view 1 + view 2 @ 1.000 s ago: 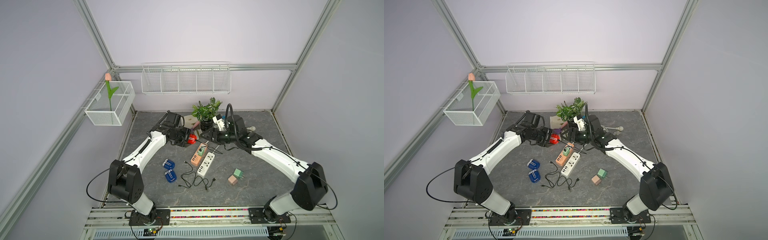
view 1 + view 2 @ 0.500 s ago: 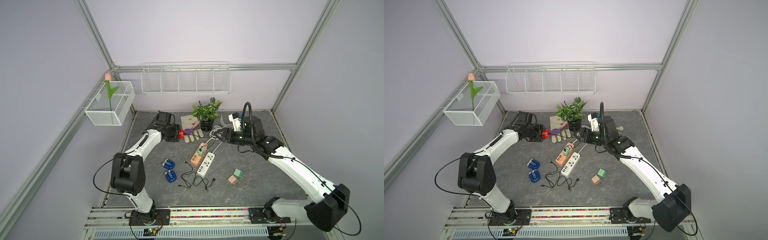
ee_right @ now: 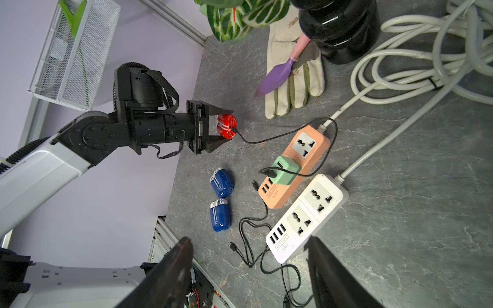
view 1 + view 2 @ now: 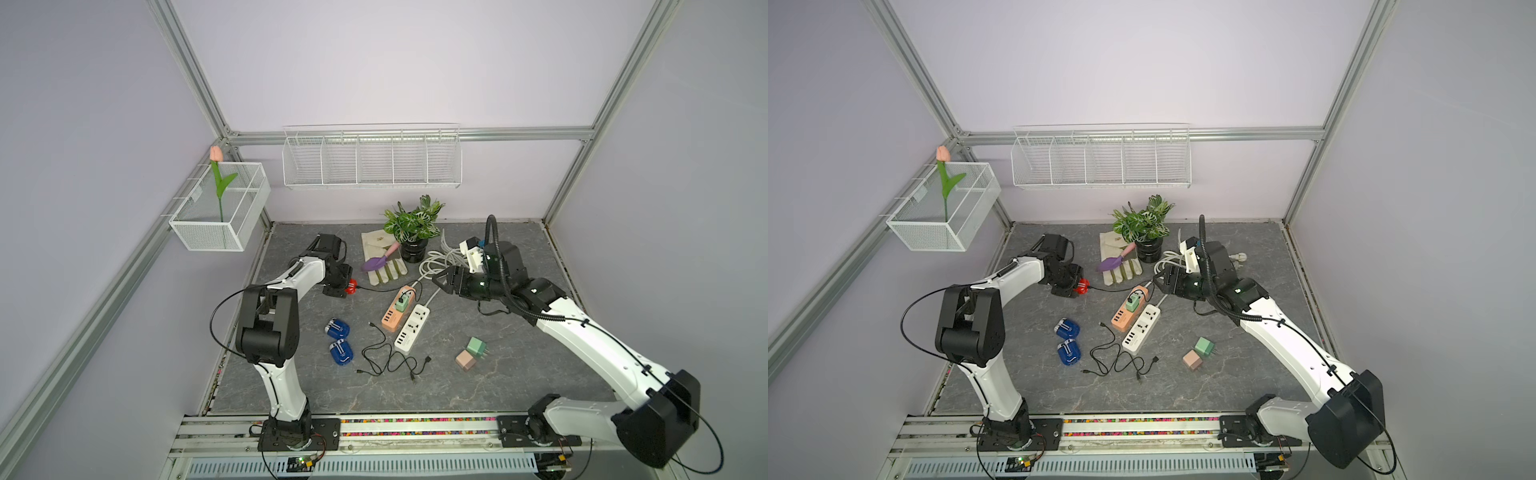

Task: Charge the electric shaver
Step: Place the electric shaver at the center of the board.

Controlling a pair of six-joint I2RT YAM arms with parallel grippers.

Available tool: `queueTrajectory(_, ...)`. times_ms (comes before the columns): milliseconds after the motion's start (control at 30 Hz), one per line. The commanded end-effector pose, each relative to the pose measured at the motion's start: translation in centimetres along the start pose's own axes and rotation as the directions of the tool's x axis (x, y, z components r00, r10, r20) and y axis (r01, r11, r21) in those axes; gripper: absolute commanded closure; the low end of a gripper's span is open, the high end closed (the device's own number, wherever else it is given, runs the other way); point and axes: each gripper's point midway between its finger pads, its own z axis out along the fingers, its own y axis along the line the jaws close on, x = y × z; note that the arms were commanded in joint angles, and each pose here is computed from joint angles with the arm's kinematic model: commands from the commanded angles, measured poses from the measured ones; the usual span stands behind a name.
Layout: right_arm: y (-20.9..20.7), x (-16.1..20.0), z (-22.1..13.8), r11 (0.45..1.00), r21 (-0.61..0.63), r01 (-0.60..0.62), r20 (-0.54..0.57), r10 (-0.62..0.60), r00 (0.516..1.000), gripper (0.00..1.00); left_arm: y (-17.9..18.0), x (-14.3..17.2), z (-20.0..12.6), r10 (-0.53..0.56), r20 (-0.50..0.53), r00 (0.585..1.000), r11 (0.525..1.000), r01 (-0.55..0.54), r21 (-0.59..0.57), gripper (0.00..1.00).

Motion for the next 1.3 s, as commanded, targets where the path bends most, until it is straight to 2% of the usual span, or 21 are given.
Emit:
queueTrajectory(0,-2.6,1.6,-0.2,0.992,0.096,-0.075,-0.035,0.079,0.996,0.3,1.3,-1.3,0.5,0.034,0.051,0.998,0.997,-0.03,-0.076,0.66)
queueTrajectory(233,-6.2,3.8,-0.4,0.958,0.247,-0.142,-0.081,0.166,0.983,0.31,3.0,-0.9,2.5,0.05,0.006,0.999,0.986,-0.049,-0.157,0.47)
queueTrajectory(400,-7.3,4.8,-0.4,0.949,0.281,-0.141,-0.098,0.175,0.98,0.32,2.7,-1.0,1.3,0.094,0.009,0.996,0.983,-0.092,-0.16,0.26)
queueTrajectory(567,-7.9,5.6,-1.0,0.952,0.29,-0.097,-0.101,0.131,0.986,0.33,1.6,-0.7,-0.7,0.153,0.006,0.988,0.982,-0.151,-0.115,0.15)
queueTrajectory(700,-7.3,6.6,-1.2,0.954,0.301,-0.005,-0.147,0.052,0.988,0.37,1.0,-0.2,-3.1,0.188,0.01,0.982,0.98,-0.187,-0.071,0.14)
queueTrajectory(833,-6.1,9.4,0.0,0.95,0.285,0.129,-0.262,-0.052,0.964,0.38,0.3,1.4,-6.5,0.296,0.031,0.955,0.955,-0.295,-0.017,0.18)
queueTrajectory(1033,-7.1,15.5,3.2,0.932,0.322,0.166,-0.442,-0.007,0.897,0.47,2.6,5.9,-9.8,0.446,0.021,0.895,0.895,-0.446,0.017,0.27)
queueTrajectory(1133,-6.8,17.5,4.5,0.925,0.347,0.152,-0.468,0.03,0.883,0.5,5.0,6.9,-10.9,0.461,0.014,0.887,0.886,-0.462,0.034,0.36)
queueTrajectory(1267,-7.1,20.5,5.8,0.896,0.439,0.062,-0.472,0.171,0.865,0.55,8.3,7.0,-12.1,0.461,0.01,0.888,0.886,-0.46,0.053,0.44)
